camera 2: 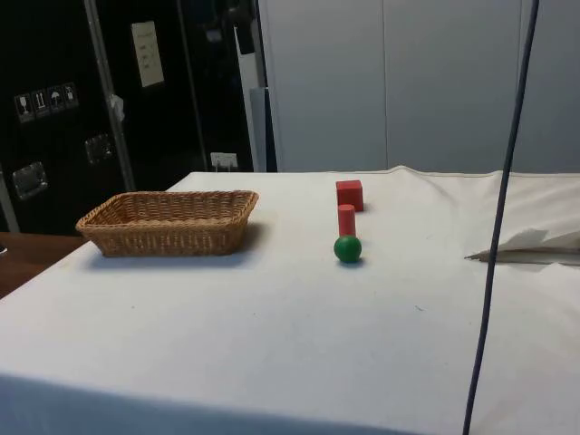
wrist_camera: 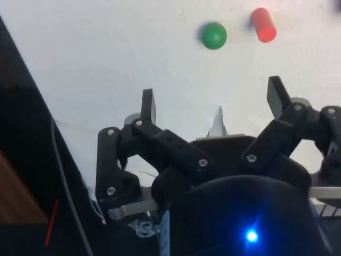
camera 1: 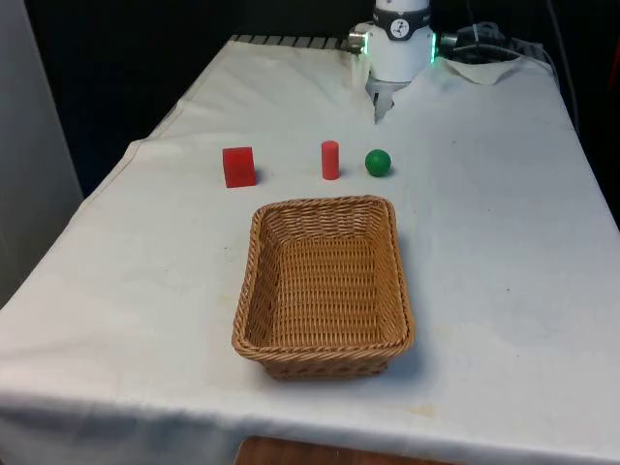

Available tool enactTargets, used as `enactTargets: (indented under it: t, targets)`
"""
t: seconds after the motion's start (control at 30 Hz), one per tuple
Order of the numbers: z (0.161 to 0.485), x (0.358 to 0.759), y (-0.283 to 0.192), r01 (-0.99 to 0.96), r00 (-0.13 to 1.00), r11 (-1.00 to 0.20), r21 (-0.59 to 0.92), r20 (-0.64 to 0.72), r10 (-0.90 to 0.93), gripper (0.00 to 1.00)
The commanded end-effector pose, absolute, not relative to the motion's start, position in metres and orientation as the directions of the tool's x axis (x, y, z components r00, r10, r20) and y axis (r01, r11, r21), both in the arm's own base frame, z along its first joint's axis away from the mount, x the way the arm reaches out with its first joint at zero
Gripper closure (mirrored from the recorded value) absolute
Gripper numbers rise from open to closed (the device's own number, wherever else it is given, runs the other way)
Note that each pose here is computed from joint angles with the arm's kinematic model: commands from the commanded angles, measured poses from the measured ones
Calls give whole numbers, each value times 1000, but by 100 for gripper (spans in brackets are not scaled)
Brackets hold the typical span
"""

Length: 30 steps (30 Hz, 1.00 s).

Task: Pick up the object to the left of the cylinder and place it into the basket.

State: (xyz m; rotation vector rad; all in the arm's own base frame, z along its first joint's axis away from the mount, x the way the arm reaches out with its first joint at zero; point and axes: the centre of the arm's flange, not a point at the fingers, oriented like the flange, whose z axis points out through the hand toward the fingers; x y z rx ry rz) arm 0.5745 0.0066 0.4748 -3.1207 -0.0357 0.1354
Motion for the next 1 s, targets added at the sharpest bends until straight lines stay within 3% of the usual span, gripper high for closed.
enactTargets:
  t: [0.0,0.97]
  targets:
    - [474,574,8,21,996,-1000,-19,-89,23,0]
    - [420,523,36,28,998,-999,29,-49,26,0]
